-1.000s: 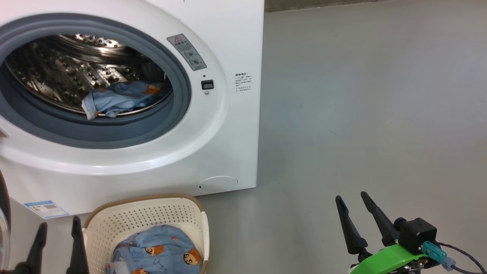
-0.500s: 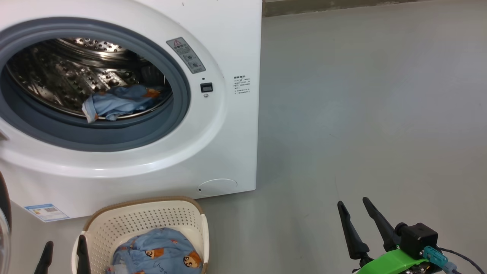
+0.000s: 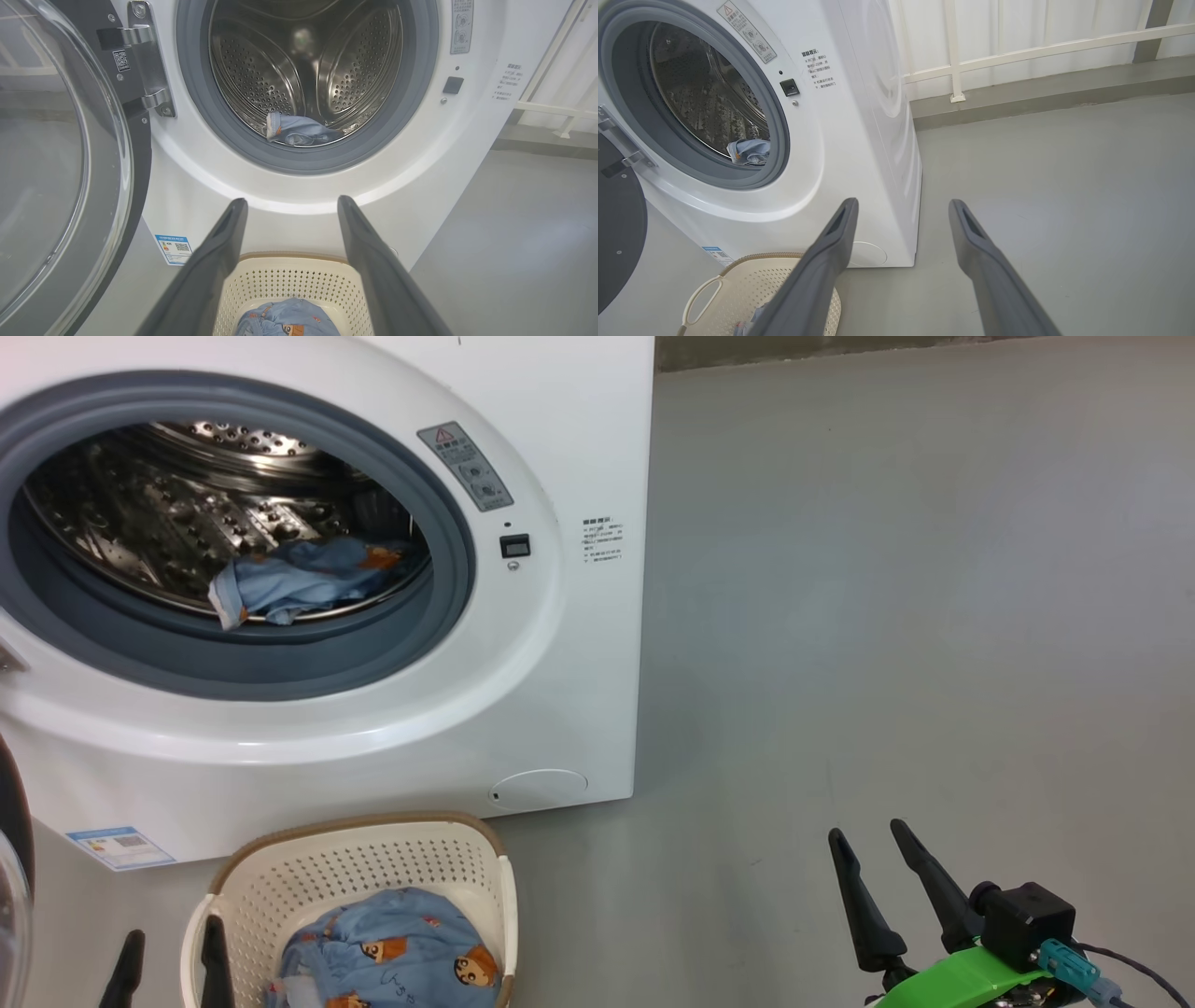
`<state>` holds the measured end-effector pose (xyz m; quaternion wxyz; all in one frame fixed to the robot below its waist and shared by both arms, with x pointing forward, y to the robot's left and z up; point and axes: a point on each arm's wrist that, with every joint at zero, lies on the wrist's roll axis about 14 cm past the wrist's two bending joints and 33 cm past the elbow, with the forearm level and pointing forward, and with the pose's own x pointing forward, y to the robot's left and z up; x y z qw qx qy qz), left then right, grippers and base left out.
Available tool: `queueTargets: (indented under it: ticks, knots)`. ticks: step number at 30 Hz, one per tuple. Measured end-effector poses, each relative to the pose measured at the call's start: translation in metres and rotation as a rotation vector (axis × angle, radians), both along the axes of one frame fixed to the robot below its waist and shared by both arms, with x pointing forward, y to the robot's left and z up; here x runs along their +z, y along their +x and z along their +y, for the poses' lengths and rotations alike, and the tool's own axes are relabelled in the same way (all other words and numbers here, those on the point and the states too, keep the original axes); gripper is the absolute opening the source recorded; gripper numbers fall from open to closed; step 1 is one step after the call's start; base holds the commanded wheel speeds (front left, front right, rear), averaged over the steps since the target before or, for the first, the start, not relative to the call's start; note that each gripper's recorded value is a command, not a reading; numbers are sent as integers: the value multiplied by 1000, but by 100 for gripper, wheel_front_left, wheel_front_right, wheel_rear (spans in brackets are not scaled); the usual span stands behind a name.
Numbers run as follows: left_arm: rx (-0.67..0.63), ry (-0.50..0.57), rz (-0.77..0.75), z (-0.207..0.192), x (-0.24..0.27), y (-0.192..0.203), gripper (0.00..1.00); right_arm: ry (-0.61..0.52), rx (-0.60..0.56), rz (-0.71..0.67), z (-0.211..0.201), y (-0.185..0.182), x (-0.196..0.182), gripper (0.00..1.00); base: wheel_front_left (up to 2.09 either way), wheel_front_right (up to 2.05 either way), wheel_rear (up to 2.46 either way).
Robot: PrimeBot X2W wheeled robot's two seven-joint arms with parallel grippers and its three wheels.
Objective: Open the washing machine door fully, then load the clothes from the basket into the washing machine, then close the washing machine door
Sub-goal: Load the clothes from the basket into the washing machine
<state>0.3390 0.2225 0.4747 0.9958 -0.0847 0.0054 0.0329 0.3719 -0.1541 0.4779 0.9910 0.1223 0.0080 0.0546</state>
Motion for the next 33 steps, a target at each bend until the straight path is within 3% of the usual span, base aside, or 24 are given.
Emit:
queueTargets:
  ticks: [14, 33]
  knots:
    - [-36, -39, 93, -13, -30, 5, 100, 0, 0, 42, 0, 5, -15, 100, 0, 0, 0]
    - [-154, -126, 273, -33, -101, 70, 100, -12, 30, 151, 8, 42, -63, 100, 0, 0, 0]
